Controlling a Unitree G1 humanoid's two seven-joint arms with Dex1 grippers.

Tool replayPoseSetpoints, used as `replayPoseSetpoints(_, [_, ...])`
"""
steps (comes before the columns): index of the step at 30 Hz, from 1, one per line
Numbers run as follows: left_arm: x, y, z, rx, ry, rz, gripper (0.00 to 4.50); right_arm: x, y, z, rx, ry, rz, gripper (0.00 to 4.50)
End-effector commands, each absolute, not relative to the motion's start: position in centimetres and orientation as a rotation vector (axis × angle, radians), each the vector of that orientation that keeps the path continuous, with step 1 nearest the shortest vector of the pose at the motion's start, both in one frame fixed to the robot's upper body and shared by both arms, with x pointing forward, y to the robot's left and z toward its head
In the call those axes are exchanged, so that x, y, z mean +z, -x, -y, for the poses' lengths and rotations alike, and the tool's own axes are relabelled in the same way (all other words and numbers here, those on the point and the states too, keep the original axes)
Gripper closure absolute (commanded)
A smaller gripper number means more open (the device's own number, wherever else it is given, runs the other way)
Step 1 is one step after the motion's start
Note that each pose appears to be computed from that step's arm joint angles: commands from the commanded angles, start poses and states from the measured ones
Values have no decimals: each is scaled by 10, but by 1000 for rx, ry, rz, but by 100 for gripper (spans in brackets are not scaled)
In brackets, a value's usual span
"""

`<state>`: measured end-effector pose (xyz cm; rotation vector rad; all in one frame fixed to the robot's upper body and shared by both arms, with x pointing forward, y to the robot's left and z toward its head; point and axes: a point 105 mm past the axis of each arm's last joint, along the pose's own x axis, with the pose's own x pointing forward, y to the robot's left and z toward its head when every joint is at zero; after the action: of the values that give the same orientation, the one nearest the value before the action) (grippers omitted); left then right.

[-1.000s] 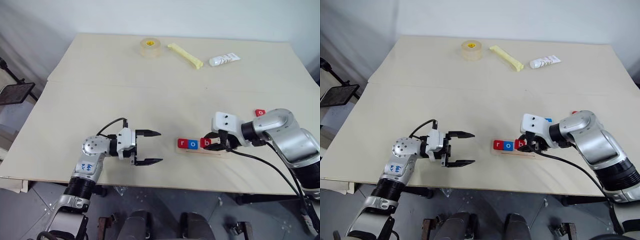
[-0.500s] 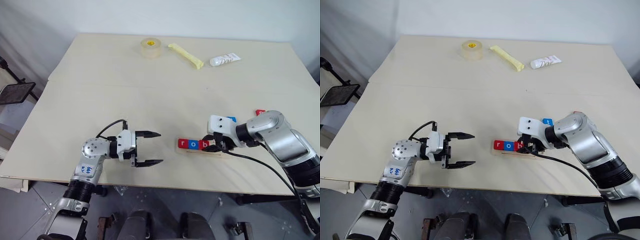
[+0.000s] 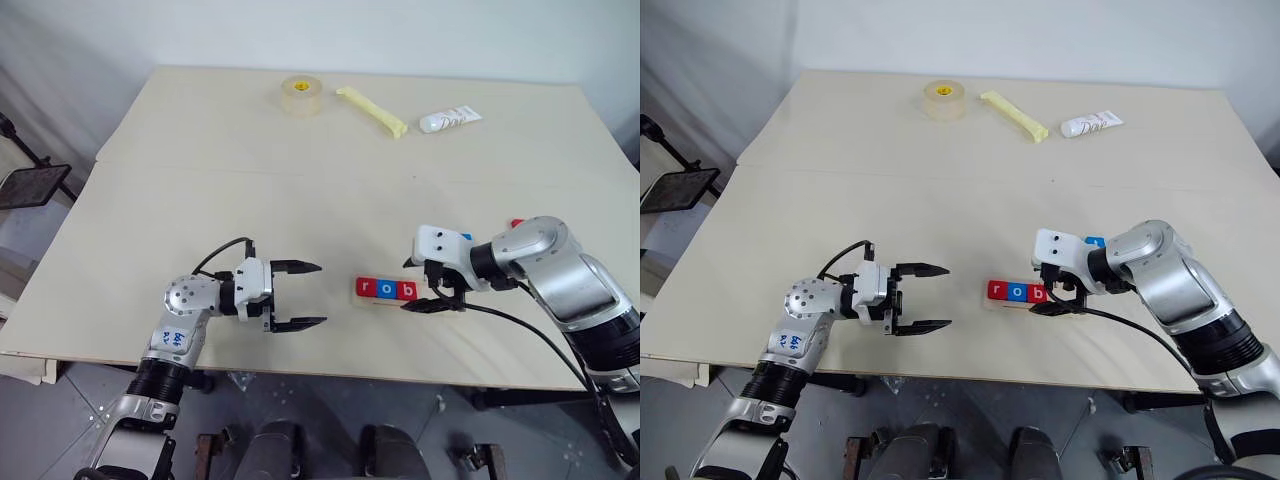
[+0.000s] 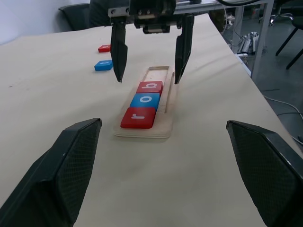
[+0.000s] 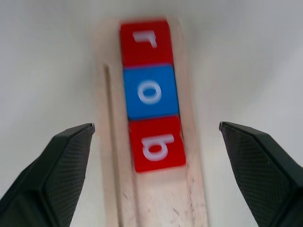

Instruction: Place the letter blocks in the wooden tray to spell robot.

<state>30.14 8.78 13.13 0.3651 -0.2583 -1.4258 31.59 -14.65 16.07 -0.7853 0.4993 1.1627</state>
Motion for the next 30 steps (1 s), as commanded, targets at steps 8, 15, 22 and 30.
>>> replayPoseSetpoints(8, [131,-306,-82,-1431,-364,270,0,196,-300,214,869,420,-283,3])
replayPoseSetpoints(15, [132,-310,-76,-1444,-356,272,0,191,-298,290,546,291,-141,3])
replayPoseSetpoints(22, [133,-314,-77,-1459,-364,267,0,184,-277,333,433,241,-103,3])
replayPoseSetpoints(30, [133,-315,-80,-1464,-372,264,0,179,-247,356,377,220,-111,3])
